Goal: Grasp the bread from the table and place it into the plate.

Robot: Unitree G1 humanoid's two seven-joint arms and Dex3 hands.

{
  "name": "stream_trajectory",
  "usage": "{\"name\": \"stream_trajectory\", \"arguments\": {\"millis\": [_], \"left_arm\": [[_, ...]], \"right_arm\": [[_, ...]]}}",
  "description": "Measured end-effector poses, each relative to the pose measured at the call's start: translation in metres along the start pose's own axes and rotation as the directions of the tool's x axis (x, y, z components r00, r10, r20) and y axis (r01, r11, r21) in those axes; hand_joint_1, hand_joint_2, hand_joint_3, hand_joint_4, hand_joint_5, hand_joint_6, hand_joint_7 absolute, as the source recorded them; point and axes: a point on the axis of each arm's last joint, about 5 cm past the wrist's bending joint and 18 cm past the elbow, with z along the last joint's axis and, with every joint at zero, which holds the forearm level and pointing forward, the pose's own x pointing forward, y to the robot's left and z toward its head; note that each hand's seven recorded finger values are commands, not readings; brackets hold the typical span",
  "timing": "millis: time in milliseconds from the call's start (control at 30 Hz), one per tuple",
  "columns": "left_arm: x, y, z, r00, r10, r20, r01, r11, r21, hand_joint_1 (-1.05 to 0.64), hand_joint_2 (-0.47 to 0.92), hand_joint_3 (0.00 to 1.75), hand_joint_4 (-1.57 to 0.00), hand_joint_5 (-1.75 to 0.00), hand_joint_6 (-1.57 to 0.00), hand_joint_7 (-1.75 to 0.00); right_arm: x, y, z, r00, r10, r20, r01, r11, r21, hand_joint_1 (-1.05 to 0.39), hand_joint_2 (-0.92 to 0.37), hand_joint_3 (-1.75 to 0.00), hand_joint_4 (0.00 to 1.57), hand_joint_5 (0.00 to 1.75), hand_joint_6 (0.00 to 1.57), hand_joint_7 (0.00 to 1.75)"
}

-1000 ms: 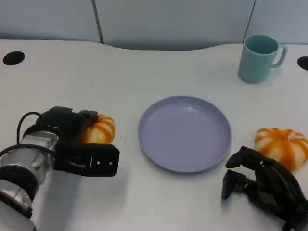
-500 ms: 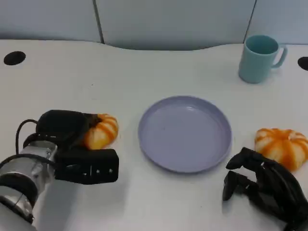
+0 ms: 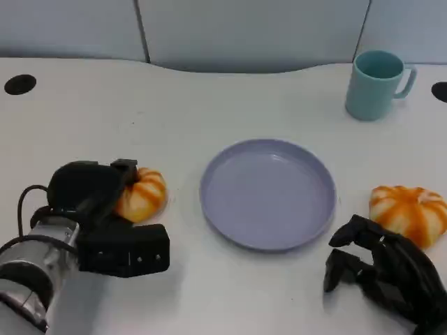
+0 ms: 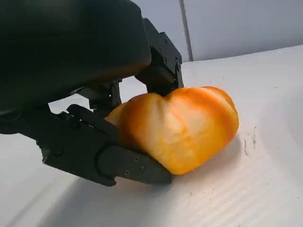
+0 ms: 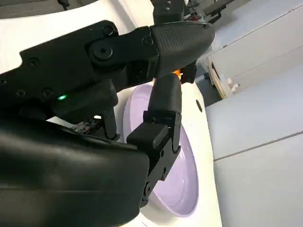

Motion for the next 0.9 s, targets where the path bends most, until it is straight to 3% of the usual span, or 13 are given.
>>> {"name": "stream_trajectory", "arguments": {"millis": [33,100,200,267,333,467,533,600,733,800,900], "left_arm": [[0.000,0.000,0.001,1.000,0.010,-0.006,-0.010,1.000,-0.022,-0.26,0.87,0.47,-0.85,-1.75,-0.63,-1.57],[0.002,0.001,0.004,0.998,0.050,-0.023,-0.052,0.994,-0.093,-0.25,0.85,0.54,-0.85,-1.75,-0.58,-1.71],[0.006,0.005,0.010,0.994,0.100,-0.030,-0.104,0.982,-0.156,-0.24,0.83,0.57,-0.85,-1.75,-0.57,-1.74],[0.008,0.007,0.012,0.993,0.114,-0.023,-0.116,0.979,-0.169,-0.21,0.74,0.77,-0.86,-1.75,-0.61,-1.75],[0.009,0.009,0.013,0.990,0.143,-0.011,-0.142,0.970,-0.195,-0.20,0.71,0.84,-0.87,-1.75,-0.62,-1.75],[0.013,0.016,0.017,0.982,0.188,0.016,-0.180,0.959,-0.221,-0.21,0.65,0.85,-0.87,-1.75,-0.63,-1.75],[0.016,0.021,0.019,0.976,0.211,0.053,-0.192,0.952,-0.240,-0.21,0.65,0.86,-0.85,-1.75,-0.63,-1.74],[0.020,0.029,0.023,0.965,0.239,0.108,-0.204,0.942,-0.268,-0.22,0.65,0.81,-0.84,-1.75,-0.67,-1.58],[0.027,0.043,0.033,0.933,0.291,0.210,-0.220,0.927,-0.303,-0.20,0.61,0.93,-0.80,-1.75,-0.65,-1.70],[0.028,0.044,0.036,0.925,0.296,0.238,-0.216,0.925,-0.312,-0.24,0.53,1.15,-0.90,-1.75,-0.70,-1.74],[0.030,0.046,0.045,0.915,0.275,0.295,-0.180,0.934,-0.310,-0.26,0.51,1.21,-0.92,-1.75,-0.72,-1.75]], "right_arm": [[0.000,0.0000,0.000,1.000,0.000,0.000,0.000,1.000,0.000,-0.50,-0.92,-0.20,0.67,1.55,0.69,1.10],[0.000,-0.0003,0.000,1.000,-0.001,0.000,0.001,1.000,-0.001,-0.50,-0.92,-0.20,0.68,1.56,0.69,1.11],[0.000,-0.0004,0.000,1.000,0.001,-0.002,-0.001,1.000,-0.004,-0.51,-0.92,-0.20,0.68,1.56,0.69,1.11],[0.001,-0.0003,0.001,1.000,0.002,-0.003,-0.002,1.000,-0.005,-0.52,-0.92,-0.21,0.68,1.57,0.69,1.11],[0.000,-0.0005,0.001,1.000,0.002,-0.004,-0.002,1.000,-0.006,-0.52,-0.92,-0.20,0.68,1.56,0.69,1.12],[0.000,-0.0006,0.001,1.000,-0.003,-0.006,0.003,1.000,-0.009,-0.52,-0.92,-0.22,0.67,1.57,0.68,1.13],[0.000,-0.0009,0.001,1.000,-0.006,-0.008,0.006,1.000,-0.012,-0.51,-0.92,-0.22,0.67,1.58,0.68,1.13],[0.000,-0.0009,0.002,1.000,-0.006,-0.008,0.006,1.000,-0.013,-0.51,-0.92,-0.21,0.66,1.59,0.68,1.14],[0.001,-0.0008,0.002,1.000,-0.003,-0.008,0.003,1.000,-0.011,-0.50,-0.92,-0.21,0.66,1.59,0.68,1.14],[0.001,-0.0007,0.002,1.000,-0.002,-0.008,0.002,1.000,-0.011,-0.49,-0.92,-0.22,0.66,1.59,0.68,1.14],[0.001,-0.0007,0.002,1.000,-0.003,-0.006,0.003,1.000,-0.014,-0.49,-0.92,-0.22,0.67,1.59,0.68,1.14]]}}
